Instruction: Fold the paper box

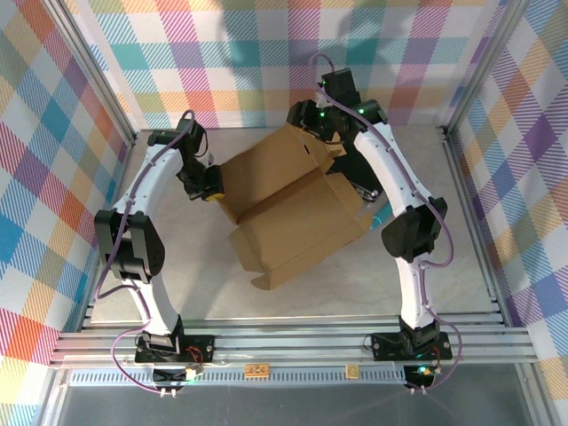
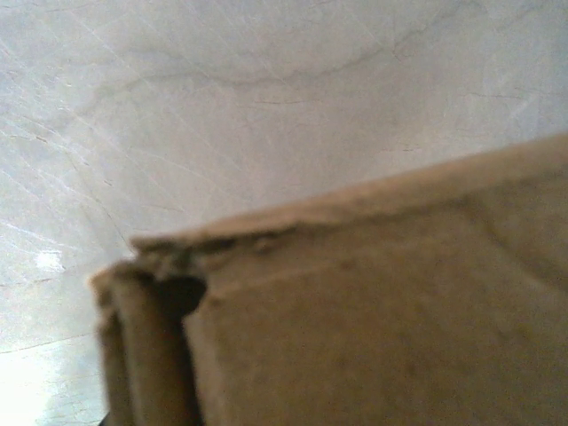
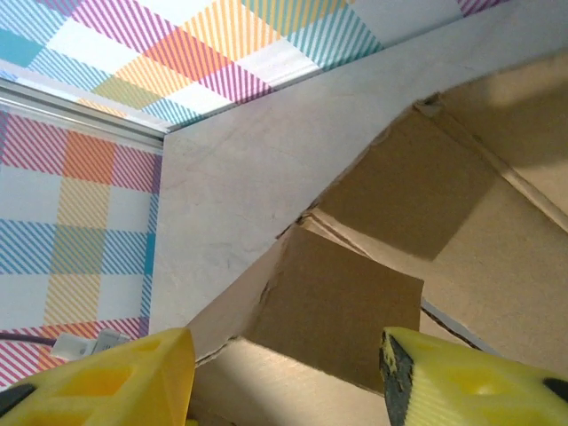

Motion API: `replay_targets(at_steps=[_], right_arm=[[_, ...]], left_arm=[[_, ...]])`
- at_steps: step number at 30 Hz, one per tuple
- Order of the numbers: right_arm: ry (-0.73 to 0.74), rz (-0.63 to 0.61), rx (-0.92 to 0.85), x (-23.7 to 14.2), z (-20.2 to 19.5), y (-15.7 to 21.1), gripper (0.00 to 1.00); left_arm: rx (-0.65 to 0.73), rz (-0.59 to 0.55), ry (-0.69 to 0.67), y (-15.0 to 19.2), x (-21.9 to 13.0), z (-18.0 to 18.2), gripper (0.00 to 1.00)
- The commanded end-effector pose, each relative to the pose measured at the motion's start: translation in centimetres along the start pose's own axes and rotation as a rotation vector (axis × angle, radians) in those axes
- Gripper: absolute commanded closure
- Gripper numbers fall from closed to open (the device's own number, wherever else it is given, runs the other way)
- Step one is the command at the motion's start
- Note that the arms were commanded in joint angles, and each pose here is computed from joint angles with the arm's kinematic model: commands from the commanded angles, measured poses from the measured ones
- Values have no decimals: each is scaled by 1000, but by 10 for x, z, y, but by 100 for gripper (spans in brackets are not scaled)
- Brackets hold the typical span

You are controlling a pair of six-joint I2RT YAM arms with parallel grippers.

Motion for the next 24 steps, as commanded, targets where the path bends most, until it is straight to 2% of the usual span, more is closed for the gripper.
replay_targets(at_steps=[1,7,11,16,20,24], right_arm=[[-93,-37,1,-36,28,-1,41],[34,-106,18,-63,-3,1,39],[41,-112,79,-73,-45,6,45],[156,-14,49,-55,-83,27,51],[250,-29,13,-41,-106,29,52],[278,-34,-59,-28,-106,19,53]], left_arm=[[20,-11,35,1,-11,-7,100],[21,-26,35,1,-15,-8,100],[21,-28,34,2,-17,-8,100],[23,-32,31,3,-19,-8,100],[23,-34,34,2,-19,-9,100],[22,-38,41,2,-21,-10,100]])
Point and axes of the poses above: each hand's point on the last joint's axis, 136 mm out from that joint toward the fingers, its own x axis out along the fingers, its own z axis along the line the jaws close on, y = z × x, the point moved 7 cm from there along -x, back along the fingers, and after that the axes turned 15 degrees about x, right-handed, at the moved point
